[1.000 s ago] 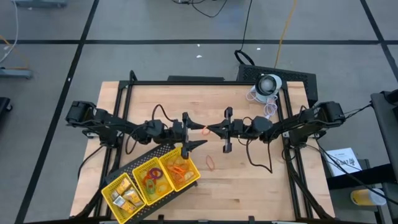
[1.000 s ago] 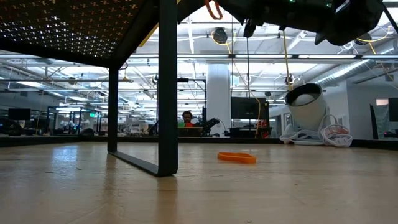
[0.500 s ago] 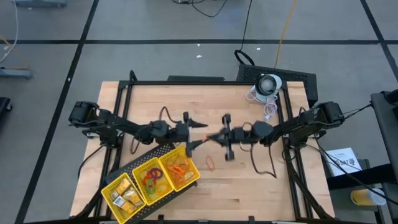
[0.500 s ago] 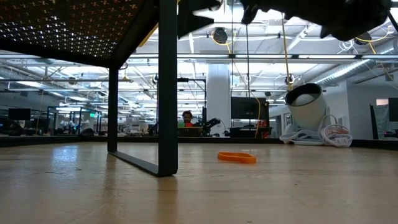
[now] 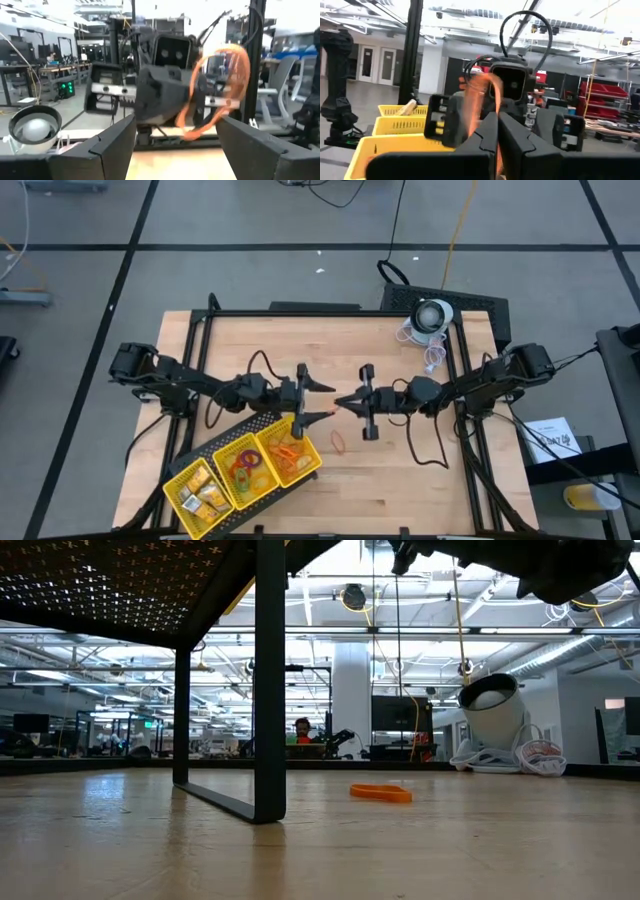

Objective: Pick & Place Office Desk Supplies
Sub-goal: Put the orange rubber band into the right yellow bin on the shelf

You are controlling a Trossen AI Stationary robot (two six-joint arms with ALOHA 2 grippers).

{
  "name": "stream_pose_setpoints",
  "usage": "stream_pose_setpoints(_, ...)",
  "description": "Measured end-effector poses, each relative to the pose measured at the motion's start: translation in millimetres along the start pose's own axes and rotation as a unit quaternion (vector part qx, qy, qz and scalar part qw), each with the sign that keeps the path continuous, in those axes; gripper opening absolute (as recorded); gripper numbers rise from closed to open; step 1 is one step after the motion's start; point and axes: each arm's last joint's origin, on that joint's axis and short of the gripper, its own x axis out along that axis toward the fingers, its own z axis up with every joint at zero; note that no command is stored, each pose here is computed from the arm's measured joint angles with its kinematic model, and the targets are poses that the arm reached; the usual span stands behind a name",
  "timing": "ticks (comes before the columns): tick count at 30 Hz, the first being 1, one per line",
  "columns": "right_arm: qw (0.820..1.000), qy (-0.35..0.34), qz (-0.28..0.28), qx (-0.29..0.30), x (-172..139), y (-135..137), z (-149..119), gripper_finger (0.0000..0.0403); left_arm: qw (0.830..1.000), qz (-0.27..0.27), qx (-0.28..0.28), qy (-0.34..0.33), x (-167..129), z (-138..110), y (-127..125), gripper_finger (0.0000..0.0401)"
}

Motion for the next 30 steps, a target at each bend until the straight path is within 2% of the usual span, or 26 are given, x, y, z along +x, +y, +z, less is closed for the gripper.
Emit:
stream_pose_setpoints(15, 1.0, 0.024, -0.002, -0.006, 11.4, -2.6, -2.0, 0.0, 0.999, -0.024, -0.01, -0.019, 15.1, 6.9, -1.8, 0.0282)
stream_pose_setpoints(20, 1.0, 0.014, -0.002, -0.005, 11.4, -2.6, 0.0, 0.0, 1.0, -0.024, -0.01, -0.002, 15.1, 3.7, -1.9, 0.0282)
stream_pose_setpoints(24, 1.0, -0.011, 0.019, -0.002, 11.5, -2.2, 4.2, 0.0, 1.0, -0.024, -0.009, 0.008, 15.0, 1.7, -2.0, 0.0282)
stream_pose_setpoints(30, 1.0, -0.011, 0.019, -0.002, 11.5, -2.1, 4.2, 0.0, 1.0, -0.025, -0.008, 0.009, 15.0, 1.6, -2.0, 0.0282)
